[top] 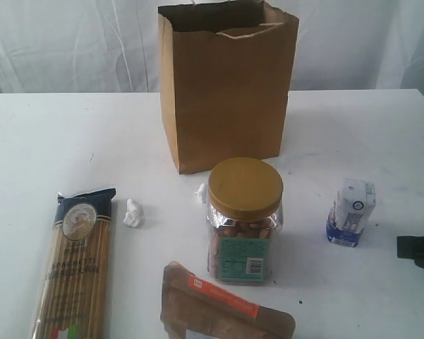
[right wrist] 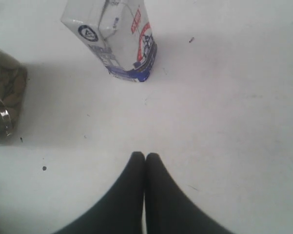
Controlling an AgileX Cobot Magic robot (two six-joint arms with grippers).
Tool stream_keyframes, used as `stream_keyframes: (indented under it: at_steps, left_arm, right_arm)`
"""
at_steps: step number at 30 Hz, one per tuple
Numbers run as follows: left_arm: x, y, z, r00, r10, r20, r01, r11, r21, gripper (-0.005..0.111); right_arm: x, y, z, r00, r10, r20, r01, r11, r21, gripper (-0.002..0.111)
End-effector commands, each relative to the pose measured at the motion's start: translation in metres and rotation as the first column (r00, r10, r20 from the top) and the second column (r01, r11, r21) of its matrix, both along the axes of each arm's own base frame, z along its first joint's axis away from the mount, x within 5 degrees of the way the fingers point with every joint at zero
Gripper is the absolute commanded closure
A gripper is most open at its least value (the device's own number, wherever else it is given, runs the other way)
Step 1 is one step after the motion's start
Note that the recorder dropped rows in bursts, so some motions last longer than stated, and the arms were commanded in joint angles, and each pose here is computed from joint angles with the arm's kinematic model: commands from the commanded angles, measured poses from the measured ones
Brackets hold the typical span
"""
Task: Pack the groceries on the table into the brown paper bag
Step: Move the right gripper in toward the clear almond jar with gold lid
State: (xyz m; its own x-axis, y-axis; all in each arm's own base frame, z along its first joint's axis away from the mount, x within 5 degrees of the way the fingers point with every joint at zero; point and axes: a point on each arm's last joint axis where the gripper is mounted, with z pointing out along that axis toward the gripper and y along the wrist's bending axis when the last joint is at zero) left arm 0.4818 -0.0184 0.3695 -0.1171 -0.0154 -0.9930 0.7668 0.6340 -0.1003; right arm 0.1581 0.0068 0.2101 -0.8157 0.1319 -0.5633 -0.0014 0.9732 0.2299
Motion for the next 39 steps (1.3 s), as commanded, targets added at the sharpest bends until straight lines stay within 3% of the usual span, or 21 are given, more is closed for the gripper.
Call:
stream_keyframes:
  at_steps: [1, 5, 8, 12, 16, 21, 26, 28, 34, 39]
  left_arm:
    - [0.000, 0.006, 0.004, 0.993, 0.067, -0.095, -0.074, 0.995, -0.074, 0.107]
    - [0.002, 0.014, -0.002, 0.962, 0.198, -0.190, -0.225, 0.966, -0.130, 0.107]
    - [-0.002, 0.021, -0.007, 0.928, 0.302, -0.218, -0.333, 0.935, -0.123, 0.107]
    - [-0.019, 0.031, -0.006, 0.861, 0.450, -0.238, -0.483, 0.869, -0.105, 0.107]
    - [-0.048, 0.045, -0.004, 0.739, 0.628, -0.244, -0.660, 0.747, -0.075, 0.107]
    - [-0.099, 0.063, -0.002, 0.548, 0.813, -0.195, -0.831, 0.557, -0.012, 0.107]
    - [-0.155, 0.076, -0.031, 0.347, 0.918, -0.190, -0.925, 0.368, 0.090, 0.107]
    - [-0.177, 0.077, -0.045, 0.299, 0.936, -0.187, -0.936, 0.325, 0.134, 0.107]
    - [-0.227, 0.068, -0.103, 0.329, 0.925, -0.189, -0.863, 0.376, 0.337, 0.107]
    - [-0.263, 0.057, -0.131, 0.368, 0.896, -0.247, -0.814, 0.440, 0.380, 0.107]
  right_arm:
    - [-0.001, 0.000, 0.000, 1.000, 0.001, -0.001, -0.001, 1.000, -0.001, 0.108]
    - [-0.006, 0.003, 0.000, 0.990, 0.135, -0.040, -0.137, 0.990, -0.040, 0.108]
    - [-0.010, 0.008, 0.004, 0.962, 0.258, -0.087, -0.262, 0.964, -0.041, 0.108]
    - [-0.007, 0.012, 0.013, 0.962, 0.265, -0.069, -0.265, 0.964, 0.002, 0.108]
    - [-0.006, 0.016, 0.022, 0.935, 0.352, -0.046, -0.352, 0.936, 0.007, 0.108]
    - [-0.005, 0.029, 0.031, 0.871, 0.485, 0.073, -0.489, 0.870, 0.064, 0.108]
    - [-0.001, 0.030, 0.034, 0.858, 0.493, 0.141, -0.502, 0.865, 0.029, 0.108]
    - [0.001, 0.028, 0.035, 0.866, 0.476, 0.154, -0.483, 0.875, 0.008, 0.108]
    - [0.003, 0.027, 0.035, 0.867, 0.471, 0.164, -0.476, 0.879, -0.008, 0.108]
    - [0.002, 0.028, 0.035, 0.832, 0.527, 0.171, -0.528, 0.848, -0.044, 0.108]
